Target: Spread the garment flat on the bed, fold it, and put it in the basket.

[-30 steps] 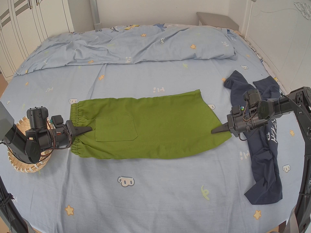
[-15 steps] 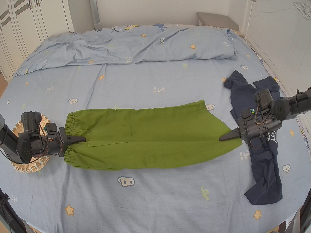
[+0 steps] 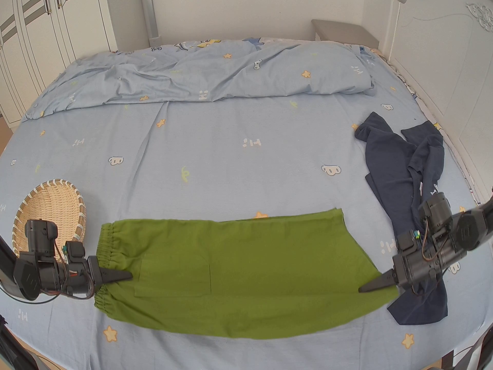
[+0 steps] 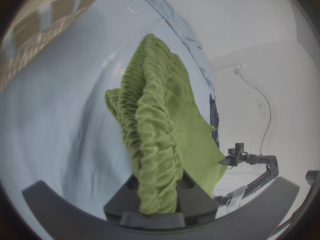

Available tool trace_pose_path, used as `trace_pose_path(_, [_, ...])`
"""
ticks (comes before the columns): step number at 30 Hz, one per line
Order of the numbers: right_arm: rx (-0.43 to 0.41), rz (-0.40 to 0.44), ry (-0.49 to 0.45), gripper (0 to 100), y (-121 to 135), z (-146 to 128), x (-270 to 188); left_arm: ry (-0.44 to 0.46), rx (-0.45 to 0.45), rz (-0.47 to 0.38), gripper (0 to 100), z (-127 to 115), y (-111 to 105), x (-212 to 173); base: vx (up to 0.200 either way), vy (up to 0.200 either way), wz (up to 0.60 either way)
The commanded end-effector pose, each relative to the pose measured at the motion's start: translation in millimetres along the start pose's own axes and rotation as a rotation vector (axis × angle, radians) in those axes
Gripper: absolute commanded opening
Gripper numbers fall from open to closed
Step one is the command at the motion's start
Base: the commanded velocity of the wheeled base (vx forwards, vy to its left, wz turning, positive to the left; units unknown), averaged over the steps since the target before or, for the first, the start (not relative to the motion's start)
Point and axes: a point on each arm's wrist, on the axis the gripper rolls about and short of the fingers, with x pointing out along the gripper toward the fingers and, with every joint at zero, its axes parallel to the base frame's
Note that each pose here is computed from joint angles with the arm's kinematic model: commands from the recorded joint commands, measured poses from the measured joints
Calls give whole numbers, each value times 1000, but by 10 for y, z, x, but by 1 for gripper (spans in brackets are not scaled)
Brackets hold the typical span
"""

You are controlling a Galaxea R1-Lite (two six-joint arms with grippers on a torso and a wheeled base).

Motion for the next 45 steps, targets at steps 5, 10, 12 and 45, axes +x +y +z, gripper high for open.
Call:
trace_pose_path(5, [-50, 17, -3, 0, 36, -565, 21, 65, 5, 44, 0, -428, 80, -140, 0, 0, 0])
trace_pose_path(10, [-58, 18, -8, 0, -10, -565, 67, 75, 14, 48, 0, -421, 116, -112, 0, 0, 0])
trace_pose_path(12, [-54, 18, -5, 0, -42, -557, 96, 79, 18, 50, 0, -421, 131, -103, 0, 0, 0])
trace_pose_path(45, [-223, -71, -390, 100, 701, -61, -649, -63, 164, 322, 0, 139, -972, -1125, 0, 0, 0])
